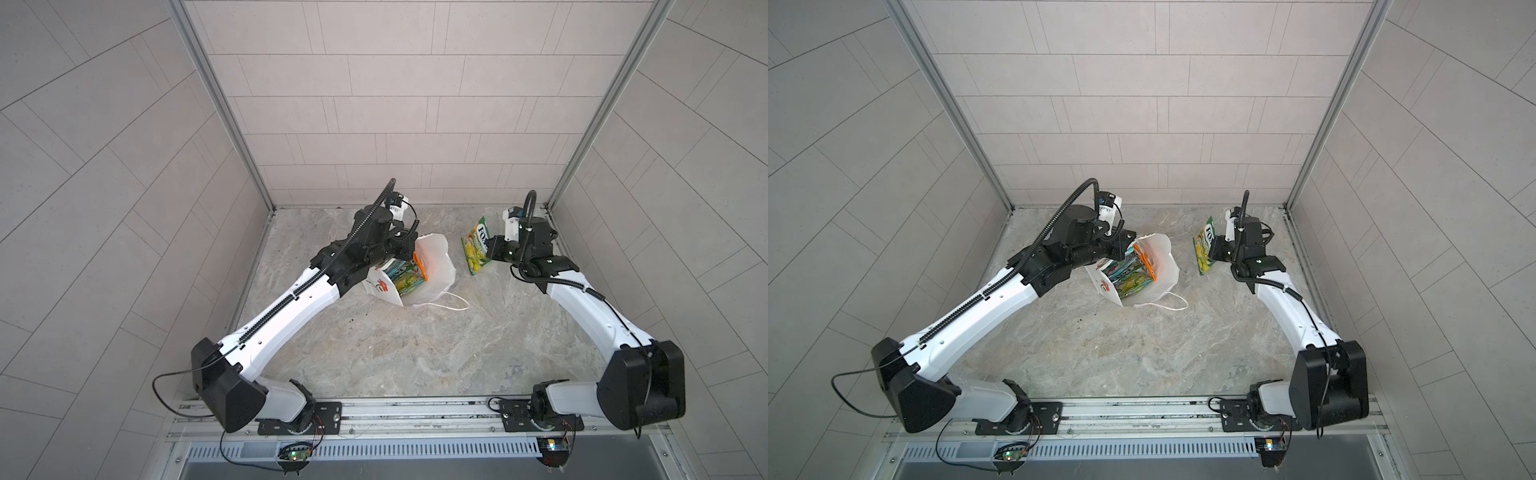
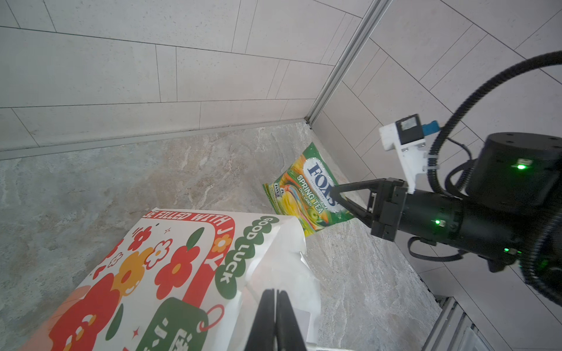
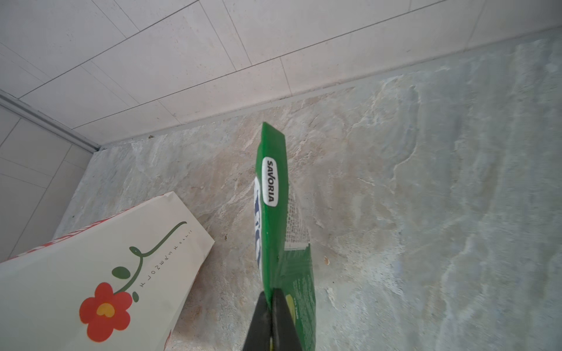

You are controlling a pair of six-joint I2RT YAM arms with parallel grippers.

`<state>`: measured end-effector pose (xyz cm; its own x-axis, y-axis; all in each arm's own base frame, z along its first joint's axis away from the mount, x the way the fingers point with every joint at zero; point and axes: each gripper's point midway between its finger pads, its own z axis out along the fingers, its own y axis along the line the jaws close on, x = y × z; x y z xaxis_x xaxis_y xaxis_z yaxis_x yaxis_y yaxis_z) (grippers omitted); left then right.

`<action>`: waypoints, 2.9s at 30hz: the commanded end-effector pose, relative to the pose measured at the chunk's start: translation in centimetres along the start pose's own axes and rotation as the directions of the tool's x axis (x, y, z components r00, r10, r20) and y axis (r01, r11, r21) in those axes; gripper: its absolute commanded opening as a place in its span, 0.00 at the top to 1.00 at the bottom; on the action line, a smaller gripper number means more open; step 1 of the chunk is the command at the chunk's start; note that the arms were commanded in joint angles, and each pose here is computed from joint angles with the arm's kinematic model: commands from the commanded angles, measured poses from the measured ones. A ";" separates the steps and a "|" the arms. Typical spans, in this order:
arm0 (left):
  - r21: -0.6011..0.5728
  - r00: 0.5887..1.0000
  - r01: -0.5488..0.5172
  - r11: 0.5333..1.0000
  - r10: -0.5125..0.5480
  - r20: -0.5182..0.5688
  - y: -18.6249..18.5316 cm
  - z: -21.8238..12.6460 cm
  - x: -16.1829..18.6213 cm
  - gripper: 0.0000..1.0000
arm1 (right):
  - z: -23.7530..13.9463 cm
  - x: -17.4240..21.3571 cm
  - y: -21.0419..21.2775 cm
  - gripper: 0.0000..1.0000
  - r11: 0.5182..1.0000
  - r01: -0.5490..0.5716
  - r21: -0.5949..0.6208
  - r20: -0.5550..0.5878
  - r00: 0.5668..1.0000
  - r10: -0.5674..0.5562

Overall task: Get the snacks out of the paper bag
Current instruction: 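Lower the green candy bag onto the table and open the right gripper, then move the right gripper back into the paper bag opening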

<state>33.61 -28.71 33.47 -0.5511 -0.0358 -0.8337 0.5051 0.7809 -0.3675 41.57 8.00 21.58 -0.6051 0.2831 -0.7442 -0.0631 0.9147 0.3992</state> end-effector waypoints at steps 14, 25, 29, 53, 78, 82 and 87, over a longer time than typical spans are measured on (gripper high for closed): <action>0.031 1.000 -0.006 0.999 0.005 0.028 -0.7 -0.9 -0.5 1.00 | 9.1 0.5 -1.5 1.00 0.966 -0.165 -0.198 -0.069 0.986 0.154; 0.029 1.000 -0.007 1.000 0.006 0.026 -0.7 -0.8 -0.5 1.00 | 11.5 1.7 -5.4 1.00 0.988 -0.139 -0.070 -0.127 0.983 0.130; 0.031 1.000 -0.006 1.000 0.005 0.027 -0.7 -0.8 -0.5 1.00 | 12.4 2.0 -6.8 1.00 0.992 -0.123 -0.002 -0.146 0.982 0.121; 0.019 1.000 -0.008 1.000 0.007 0.022 -0.4 -1.1 -0.2 1.00 | 8.4 1.1 -10.0 0.49 0.975 -0.095 0.200 -0.081 0.990 0.113; 0.053 1.000 0.003 0.999 -0.004 0.025 -1.3 -1.0 -0.6 1.00 | -5.7 1.6 7.8 0.48 0.931 0.116 -0.346 0.048 0.993 -0.106; 0.056 1.000 0.002 0.998 -0.003 0.027 -1.5 -0.9 -0.8 1.00 | -6.8 2.3 11.1 0.49 0.889 0.177 -0.423 0.059 0.984 -0.168; 0.057 1.000 0.002 0.998 -0.004 0.031 -1.7 -0.8 -1.1 1.00 | -7.4 4.6 15.0 0.50 0.823 0.239 -0.515 0.046 0.967 -0.251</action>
<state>32.80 -28.92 33.09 -0.5667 -0.0281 -0.8235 0.5164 0.7666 -0.3816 33.13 19.03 26.71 -0.5749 0.1059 -0.8113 -0.5200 0.7183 0.4622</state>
